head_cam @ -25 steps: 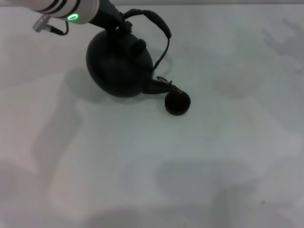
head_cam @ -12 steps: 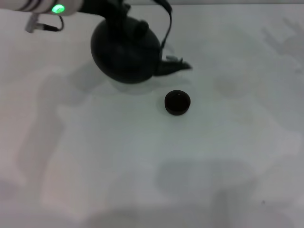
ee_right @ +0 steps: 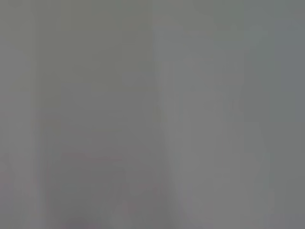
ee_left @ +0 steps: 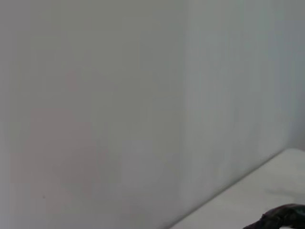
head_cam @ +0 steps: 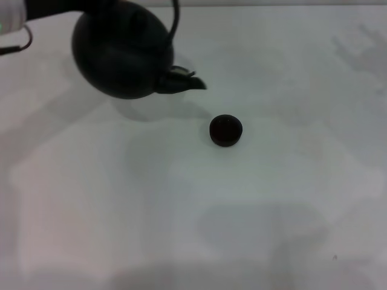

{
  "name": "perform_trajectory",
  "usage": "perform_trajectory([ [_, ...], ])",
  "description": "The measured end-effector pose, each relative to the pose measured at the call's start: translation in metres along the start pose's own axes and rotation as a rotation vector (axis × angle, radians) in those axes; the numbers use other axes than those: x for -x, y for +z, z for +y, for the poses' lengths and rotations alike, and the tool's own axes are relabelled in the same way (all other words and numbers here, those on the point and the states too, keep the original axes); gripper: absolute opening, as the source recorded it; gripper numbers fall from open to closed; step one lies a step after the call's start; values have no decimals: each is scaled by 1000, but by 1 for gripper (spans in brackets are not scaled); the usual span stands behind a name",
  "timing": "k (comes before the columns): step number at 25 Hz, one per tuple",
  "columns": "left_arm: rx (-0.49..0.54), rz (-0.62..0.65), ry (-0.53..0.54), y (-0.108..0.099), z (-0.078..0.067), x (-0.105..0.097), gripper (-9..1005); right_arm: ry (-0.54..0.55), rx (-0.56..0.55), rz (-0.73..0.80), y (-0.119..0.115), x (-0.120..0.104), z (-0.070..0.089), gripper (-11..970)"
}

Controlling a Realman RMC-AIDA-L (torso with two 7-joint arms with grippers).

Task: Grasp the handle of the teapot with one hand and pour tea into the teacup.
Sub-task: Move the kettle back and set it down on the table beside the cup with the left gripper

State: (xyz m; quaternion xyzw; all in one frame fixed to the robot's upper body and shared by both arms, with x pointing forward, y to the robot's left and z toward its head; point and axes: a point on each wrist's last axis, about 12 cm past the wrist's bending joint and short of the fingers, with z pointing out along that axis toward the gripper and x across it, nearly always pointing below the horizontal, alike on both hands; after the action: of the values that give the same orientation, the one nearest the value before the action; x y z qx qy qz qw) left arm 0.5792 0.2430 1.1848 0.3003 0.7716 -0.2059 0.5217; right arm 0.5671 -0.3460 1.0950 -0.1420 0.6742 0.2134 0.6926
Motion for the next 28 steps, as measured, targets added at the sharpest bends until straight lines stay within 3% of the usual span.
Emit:
perform_trajectory([
  [3,14,-86,-48,-15,7,-28,152,-8,9,12,-1,-1,1,848],
  [10,62,-187,-149,-30,20,-68,152,-12,20,40,-6,-5,1,848],
  [18,139,-229,-209,-36,21,-123,152,-13,37,71,-14,-6,-1,848],
  [28,161,-249,-257,-38,16,-146,152,-8,56,92,-21,-13,2,848],
])
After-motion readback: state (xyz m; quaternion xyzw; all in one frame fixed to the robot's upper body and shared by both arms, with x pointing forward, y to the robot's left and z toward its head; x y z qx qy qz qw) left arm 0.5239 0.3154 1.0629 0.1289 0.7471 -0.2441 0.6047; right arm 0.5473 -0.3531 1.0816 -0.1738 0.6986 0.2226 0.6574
